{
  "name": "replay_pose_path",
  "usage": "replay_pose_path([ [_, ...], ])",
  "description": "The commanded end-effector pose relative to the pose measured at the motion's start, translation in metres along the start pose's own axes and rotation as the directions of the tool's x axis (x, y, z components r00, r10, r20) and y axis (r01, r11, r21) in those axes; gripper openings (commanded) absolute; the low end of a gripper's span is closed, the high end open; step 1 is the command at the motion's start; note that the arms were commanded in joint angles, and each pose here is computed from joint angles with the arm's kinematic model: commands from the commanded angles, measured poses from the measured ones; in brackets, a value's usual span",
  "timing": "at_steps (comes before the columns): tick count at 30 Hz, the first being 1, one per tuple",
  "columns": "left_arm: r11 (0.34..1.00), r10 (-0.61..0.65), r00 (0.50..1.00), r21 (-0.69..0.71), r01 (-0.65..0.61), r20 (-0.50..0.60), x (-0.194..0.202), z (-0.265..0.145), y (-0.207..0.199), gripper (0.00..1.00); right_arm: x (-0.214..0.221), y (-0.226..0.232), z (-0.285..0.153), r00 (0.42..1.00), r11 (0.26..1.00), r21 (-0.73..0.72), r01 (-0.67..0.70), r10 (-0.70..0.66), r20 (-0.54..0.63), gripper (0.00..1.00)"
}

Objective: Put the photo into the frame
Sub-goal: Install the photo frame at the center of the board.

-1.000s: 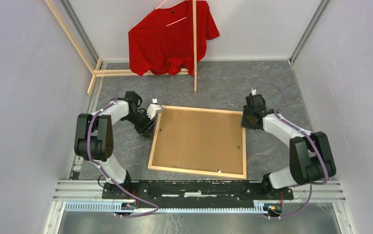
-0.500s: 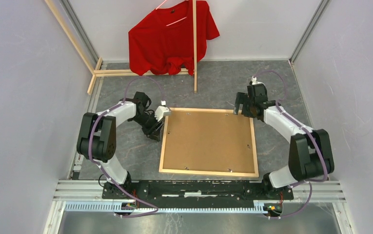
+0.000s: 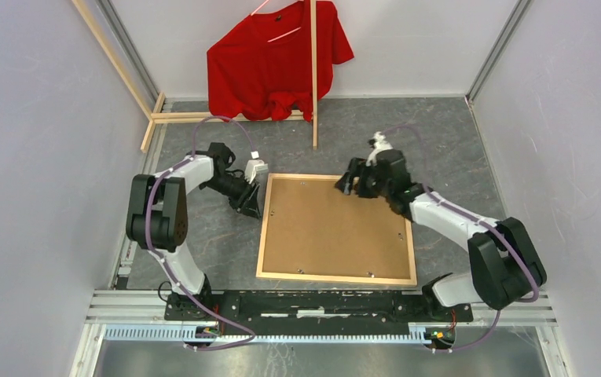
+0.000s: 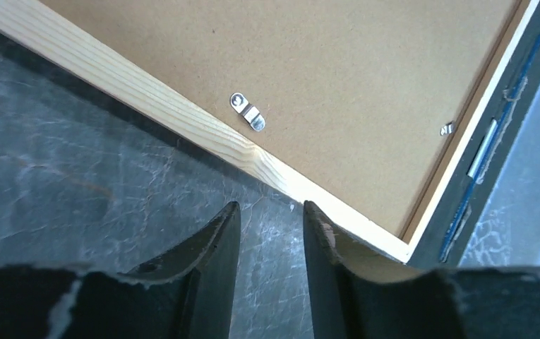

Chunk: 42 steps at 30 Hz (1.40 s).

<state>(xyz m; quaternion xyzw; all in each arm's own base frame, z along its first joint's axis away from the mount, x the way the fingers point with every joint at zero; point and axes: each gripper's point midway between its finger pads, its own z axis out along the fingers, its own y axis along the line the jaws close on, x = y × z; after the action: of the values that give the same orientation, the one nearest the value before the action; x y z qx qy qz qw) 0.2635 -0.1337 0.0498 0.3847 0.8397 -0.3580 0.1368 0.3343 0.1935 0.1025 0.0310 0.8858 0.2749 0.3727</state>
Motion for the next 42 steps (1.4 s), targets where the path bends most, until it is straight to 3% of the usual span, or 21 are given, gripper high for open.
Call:
replay_pose_path([
  [1,0.987,-0.118,0.993,0.114,0.116,0.006,0.002,0.015,-0.008,0.41,0.002,0.065,0.014,0.997,0.99,-0.141,0.015,-0.004,0.077,0.65],
  [3,0.981,-0.133,0.991,0.14,0.131,0.007,0.003,0.019,-0.01,0.38,0.021,0.08,0.024,0.999,0.985,-0.173,0.01,-0.002,0.049,0.6],
  [17,0.97,-0.177,0.984,0.167,0.179,-0.025,0.015,0.032,-0.001,0.17,0.112,0.171,0.084,0.988,0.947,-0.317,-0.044,-0.005,-0.153,0.51],
  [26,0.972,-0.196,0.98,0.122,0.199,-0.033,0.018,0.033,0.007,0.1,0.133,0.182,0.1,0.979,0.943,-0.322,-0.087,0.021,-0.203,0.44],
  [42,0.978,-0.185,0.982,0.093,0.188,-0.033,0.017,0.032,0.011,0.09,0.146,0.187,0.112,0.966,0.94,-0.315,-0.13,0.05,-0.252,0.38],
])
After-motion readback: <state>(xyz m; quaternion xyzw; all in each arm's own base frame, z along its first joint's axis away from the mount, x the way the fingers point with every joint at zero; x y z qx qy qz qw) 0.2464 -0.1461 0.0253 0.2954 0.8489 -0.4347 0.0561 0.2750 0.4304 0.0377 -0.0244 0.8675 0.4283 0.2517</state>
